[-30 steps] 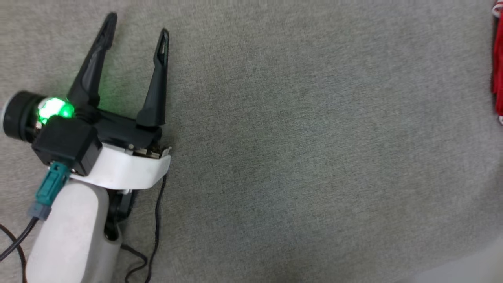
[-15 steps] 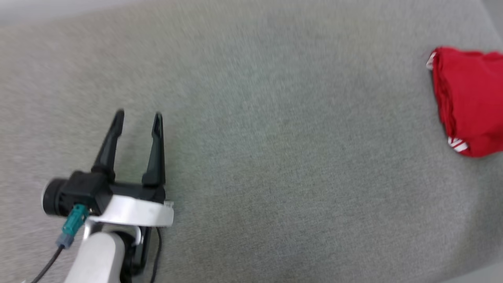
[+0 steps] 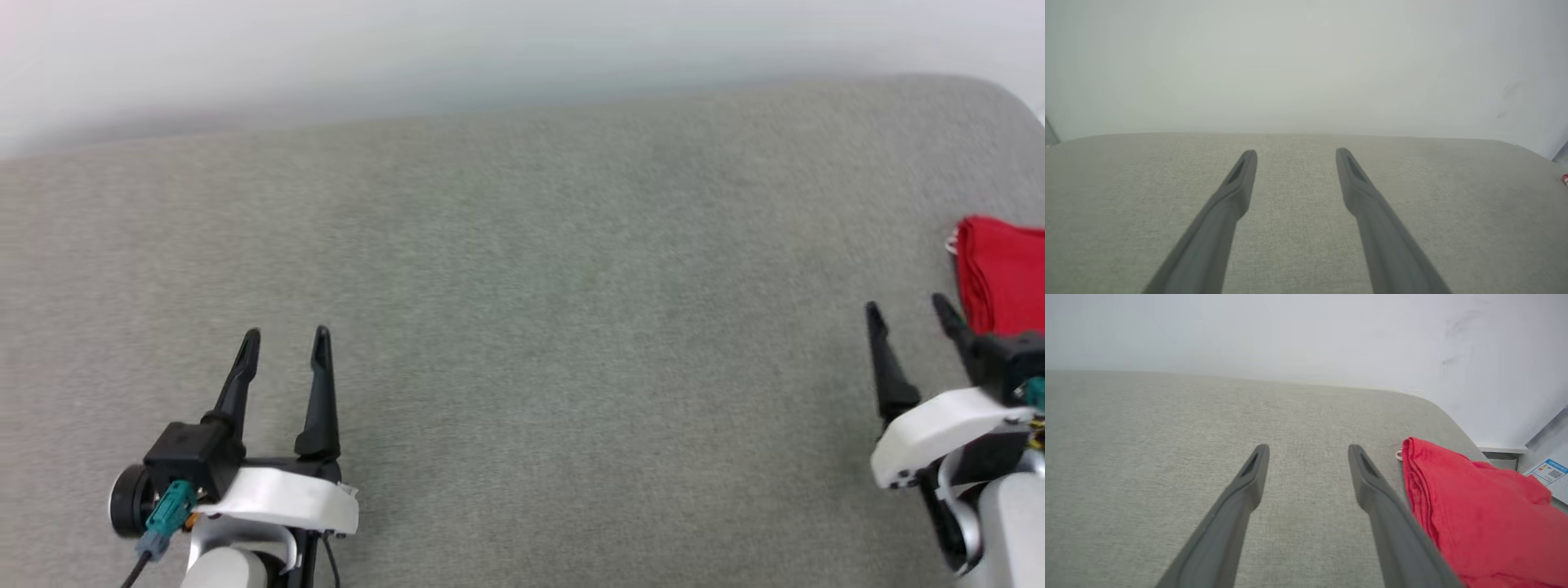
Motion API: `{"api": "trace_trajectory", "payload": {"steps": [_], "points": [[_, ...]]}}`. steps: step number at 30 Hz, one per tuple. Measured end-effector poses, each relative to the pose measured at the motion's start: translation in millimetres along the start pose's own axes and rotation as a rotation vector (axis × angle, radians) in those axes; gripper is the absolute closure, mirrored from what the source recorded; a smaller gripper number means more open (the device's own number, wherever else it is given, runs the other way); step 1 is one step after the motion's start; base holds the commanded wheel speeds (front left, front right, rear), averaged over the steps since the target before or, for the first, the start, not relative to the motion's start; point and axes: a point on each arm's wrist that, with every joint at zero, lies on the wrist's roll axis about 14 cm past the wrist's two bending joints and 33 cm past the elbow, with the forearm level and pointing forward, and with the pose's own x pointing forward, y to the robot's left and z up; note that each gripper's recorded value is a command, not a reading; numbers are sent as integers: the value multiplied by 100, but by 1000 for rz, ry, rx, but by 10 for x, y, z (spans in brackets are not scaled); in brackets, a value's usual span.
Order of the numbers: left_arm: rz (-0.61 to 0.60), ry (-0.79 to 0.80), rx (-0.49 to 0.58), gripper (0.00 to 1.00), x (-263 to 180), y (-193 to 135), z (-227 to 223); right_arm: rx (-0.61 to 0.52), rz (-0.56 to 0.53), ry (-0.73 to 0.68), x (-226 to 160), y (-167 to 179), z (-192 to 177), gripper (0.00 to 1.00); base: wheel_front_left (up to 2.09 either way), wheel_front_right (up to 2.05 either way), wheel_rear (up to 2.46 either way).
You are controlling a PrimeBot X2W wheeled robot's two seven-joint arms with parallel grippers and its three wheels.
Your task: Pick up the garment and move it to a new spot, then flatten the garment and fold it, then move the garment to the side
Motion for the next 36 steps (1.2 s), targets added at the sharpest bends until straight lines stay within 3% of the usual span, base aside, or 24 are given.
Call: {"api": "trace_trajectory", "payload": {"steps": [4,10,19,36], "points": [[63,-4,18,0,-203,188,66,32,78,-99,-110,360,280,0,0,0,0],[102,-5,36,0,-480,293,122,64,122,-179,-397,555,526,0,0,0,0],[112,-3,48,0,-751,284,149,100,124,-178,-809,607,560,0,0,0,0],[123,16,33,0,-782,301,88,110,142,-179,-818,669,610,0,0,0,0]]}}
